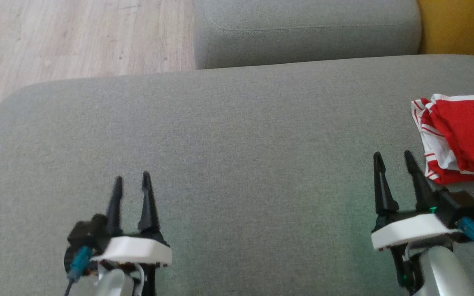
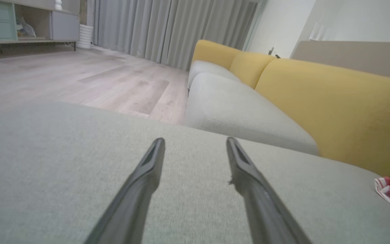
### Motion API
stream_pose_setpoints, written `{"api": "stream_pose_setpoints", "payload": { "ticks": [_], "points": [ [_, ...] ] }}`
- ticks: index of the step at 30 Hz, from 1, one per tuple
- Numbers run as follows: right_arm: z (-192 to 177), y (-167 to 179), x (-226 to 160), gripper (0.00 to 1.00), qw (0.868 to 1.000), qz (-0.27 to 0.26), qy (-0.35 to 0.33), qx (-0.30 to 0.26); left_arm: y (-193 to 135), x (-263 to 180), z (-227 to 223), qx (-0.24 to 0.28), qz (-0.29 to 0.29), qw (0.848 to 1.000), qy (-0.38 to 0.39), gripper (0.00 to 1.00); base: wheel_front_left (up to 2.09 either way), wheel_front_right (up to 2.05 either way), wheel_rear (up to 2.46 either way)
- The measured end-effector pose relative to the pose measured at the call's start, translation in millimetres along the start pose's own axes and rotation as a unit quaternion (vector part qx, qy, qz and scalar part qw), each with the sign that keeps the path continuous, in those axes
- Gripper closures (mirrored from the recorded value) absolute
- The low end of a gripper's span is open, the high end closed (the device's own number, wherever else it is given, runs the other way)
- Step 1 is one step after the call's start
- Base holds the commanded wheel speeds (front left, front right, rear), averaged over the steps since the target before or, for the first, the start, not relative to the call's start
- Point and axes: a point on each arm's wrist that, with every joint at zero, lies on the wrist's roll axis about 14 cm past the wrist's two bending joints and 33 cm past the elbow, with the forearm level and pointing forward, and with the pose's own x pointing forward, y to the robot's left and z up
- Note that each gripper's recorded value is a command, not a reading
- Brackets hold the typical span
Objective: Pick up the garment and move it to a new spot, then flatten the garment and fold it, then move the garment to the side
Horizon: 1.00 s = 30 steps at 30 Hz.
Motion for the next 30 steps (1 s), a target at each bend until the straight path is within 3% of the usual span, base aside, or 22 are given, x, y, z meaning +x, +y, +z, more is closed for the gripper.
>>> {"api": "stream_pose_setpoints", "payload": {
  "ticks": [8, 30],
  "points": [
    [-50.5, -8.4, -29.4, 1.00, 0.996, -0.021, 0.080, 0.019, 19.2, -27.5, -48.8, -0.007, 0.032, 0.996, 0.077, 1.00, 0.00, 0.00, 0.00],
    [-45.9, -23.4, -29.6, 1.00, 0.985, -0.067, 0.075, 0.138, 27.7, -23.4, -44.1, -0.117, 0.056, 0.988, 0.084, 1.00, 0.00, 0.00, 0.00]
  ]
}}
